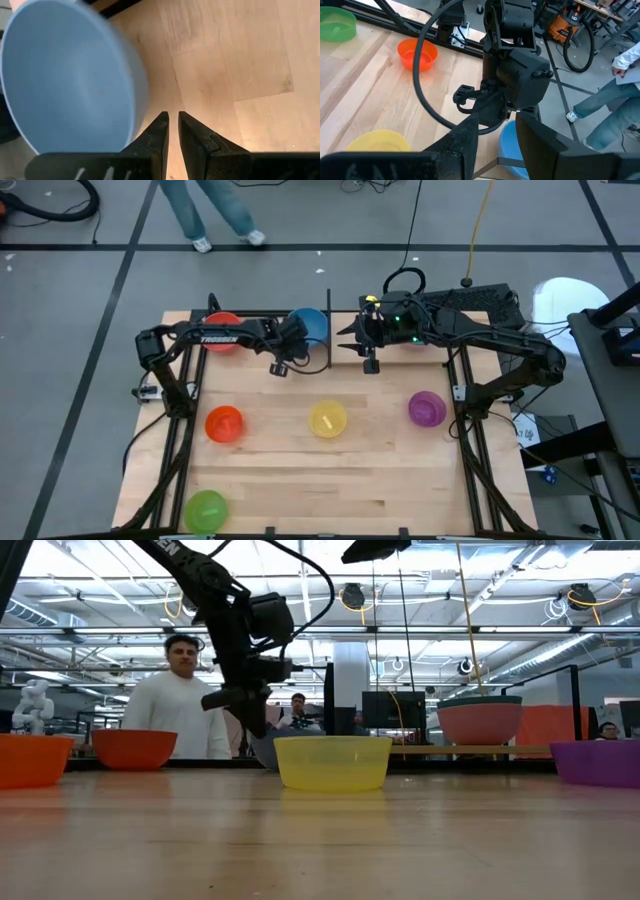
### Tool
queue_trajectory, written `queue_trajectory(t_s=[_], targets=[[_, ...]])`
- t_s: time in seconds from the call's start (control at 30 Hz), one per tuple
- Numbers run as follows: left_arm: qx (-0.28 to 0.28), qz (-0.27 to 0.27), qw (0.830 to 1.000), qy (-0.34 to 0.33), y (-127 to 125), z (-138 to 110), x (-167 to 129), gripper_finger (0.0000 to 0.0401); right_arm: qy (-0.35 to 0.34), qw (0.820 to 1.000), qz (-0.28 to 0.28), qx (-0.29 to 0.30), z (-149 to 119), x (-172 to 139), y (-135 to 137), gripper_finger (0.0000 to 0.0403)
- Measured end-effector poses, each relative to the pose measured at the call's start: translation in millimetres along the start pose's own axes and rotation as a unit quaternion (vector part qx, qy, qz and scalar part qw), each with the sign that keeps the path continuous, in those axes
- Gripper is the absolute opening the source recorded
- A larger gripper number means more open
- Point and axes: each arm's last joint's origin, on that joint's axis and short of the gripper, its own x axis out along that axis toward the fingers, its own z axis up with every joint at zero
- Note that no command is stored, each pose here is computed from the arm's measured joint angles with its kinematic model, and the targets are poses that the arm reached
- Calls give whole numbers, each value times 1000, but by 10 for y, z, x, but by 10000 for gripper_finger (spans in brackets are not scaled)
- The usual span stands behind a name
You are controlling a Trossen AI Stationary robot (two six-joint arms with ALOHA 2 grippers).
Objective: Place and stack bowls onto a shelf
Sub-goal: Stack the blue bowl on top of the green bowl on the shelf
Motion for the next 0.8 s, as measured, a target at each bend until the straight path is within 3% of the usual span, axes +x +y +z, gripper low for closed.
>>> queue_trajectory(t_s=[0.3,0.53,0.8], targets=[[-5,48,998,-28,151,144,-188,49,10,1000,2,2,-24,-2,-6,123],[-53,19,998,-12,182,57,-184,49,13,1000,-5,6,-46,-7,-51,123],[-59,5,998,-9,189,21,-164,49,14,1000,-5,7,-48,-8,-55,123]])
